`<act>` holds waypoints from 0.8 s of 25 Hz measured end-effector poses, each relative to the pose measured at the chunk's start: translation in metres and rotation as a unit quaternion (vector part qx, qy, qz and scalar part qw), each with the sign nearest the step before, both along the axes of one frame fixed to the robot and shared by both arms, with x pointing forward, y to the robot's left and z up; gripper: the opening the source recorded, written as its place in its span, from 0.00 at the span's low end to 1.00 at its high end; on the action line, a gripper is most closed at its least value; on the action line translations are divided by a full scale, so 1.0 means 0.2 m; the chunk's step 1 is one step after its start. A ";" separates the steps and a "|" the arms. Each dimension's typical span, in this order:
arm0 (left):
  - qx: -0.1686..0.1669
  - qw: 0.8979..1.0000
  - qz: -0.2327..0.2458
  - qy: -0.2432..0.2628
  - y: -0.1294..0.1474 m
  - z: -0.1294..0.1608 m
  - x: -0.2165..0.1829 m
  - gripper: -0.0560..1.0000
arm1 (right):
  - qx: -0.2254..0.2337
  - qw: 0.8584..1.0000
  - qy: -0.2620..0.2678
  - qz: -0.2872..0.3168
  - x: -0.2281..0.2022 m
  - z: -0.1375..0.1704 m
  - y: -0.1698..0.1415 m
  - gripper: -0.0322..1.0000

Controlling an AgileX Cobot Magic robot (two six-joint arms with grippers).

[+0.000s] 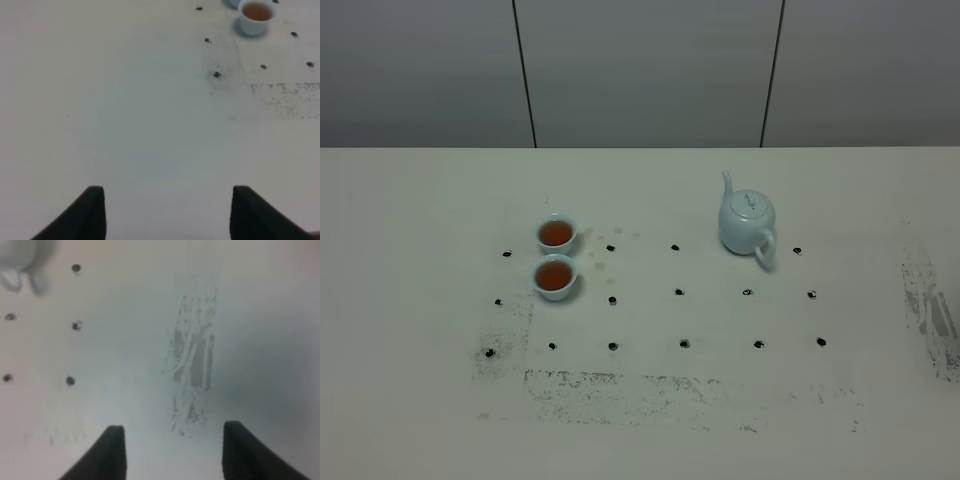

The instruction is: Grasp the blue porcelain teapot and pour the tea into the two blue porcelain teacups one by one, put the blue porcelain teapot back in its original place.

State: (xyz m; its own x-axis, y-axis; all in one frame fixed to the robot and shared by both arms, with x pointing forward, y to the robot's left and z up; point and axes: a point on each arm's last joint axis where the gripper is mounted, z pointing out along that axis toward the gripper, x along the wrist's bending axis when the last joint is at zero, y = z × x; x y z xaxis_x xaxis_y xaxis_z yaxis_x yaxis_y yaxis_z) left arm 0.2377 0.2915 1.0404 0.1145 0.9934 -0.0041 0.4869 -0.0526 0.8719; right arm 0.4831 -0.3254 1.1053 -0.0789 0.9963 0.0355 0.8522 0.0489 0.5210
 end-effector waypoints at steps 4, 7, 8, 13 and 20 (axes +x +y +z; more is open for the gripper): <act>0.000 1.000 0.000 0.000 0.00 0.00 0.00 0.54 | 0.002 0.999 -0.050 -0.007 -0.32 0.09 0.06 0.44; 0.000 1.000 0.000 0.000 0.00 0.00 0.00 0.54 | -0.004 0.993 -0.116 -0.012 -0.56 0.15 0.10 0.44; 0.000 1.000 0.000 0.000 0.00 0.00 0.00 0.54 | -0.004 0.990 -0.142 -0.016 -0.64 0.16 0.11 0.44; 0.000 1.000 0.000 0.000 0.00 0.00 0.00 0.54 | -0.025 0.971 -0.238 -0.026 -0.95 0.10 0.15 0.43; 0.000 1.000 0.000 0.000 0.00 0.00 0.00 0.54 | -0.019 0.966 -0.258 -0.023 -1.14 -0.13 0.18 0.39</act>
